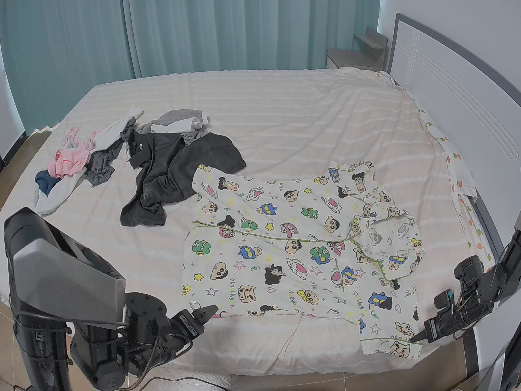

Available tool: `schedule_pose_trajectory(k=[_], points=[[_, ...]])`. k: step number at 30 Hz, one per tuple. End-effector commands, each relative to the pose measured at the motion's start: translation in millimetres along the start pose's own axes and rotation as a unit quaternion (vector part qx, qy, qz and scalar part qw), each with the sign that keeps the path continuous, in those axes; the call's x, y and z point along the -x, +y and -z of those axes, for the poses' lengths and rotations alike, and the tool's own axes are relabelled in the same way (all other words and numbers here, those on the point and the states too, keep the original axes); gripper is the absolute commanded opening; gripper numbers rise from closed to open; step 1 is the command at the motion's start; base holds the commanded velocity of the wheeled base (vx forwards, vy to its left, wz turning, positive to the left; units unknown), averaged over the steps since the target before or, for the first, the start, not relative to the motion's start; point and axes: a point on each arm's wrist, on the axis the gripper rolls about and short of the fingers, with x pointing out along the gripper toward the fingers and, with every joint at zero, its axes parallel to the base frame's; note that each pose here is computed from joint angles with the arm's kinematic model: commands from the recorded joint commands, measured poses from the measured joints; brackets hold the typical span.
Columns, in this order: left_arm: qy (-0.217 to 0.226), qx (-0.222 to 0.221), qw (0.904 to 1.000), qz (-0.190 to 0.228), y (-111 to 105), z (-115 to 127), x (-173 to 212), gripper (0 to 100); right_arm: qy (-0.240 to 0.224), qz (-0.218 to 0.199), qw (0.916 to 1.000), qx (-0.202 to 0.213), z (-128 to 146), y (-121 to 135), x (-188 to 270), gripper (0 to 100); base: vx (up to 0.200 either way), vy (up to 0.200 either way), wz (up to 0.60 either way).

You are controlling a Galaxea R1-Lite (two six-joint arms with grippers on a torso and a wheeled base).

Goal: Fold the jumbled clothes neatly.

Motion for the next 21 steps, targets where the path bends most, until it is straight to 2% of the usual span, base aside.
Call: schedule_pose_trajectory(k=[1, 10, 16, 21], points=[[-0.006, 0.003, 0.9999, -0.015, 9, 1, -22, 100, -0.013, 0.002, 0.9999, 0.005, -1, 2, 6, 0, 0.0, 0.0, 0.0], [-0.036, 0.003, 0.9992, -0.016, 14, -12, -49, 100, -0.022, 0.001, 0.9997, 0.009, -1, 5, 10, 0, 0.0, 0.0, 0.0], [-0.045, -0.01, 0.9989, -0.006, 11, -14, -59, 100, -0.022, 0.0, 0.9997, 0.01, -1, 5, 10, 0, 0.0, 0.0, 0.0], [-0.049, -0.013, 0.9986, -0.015, 9, -15, -68, 100, -0.023, 0.0, 0.9997, 0.01, -1, 6, 11, 0, 0.0, 0.0, 0.0]])
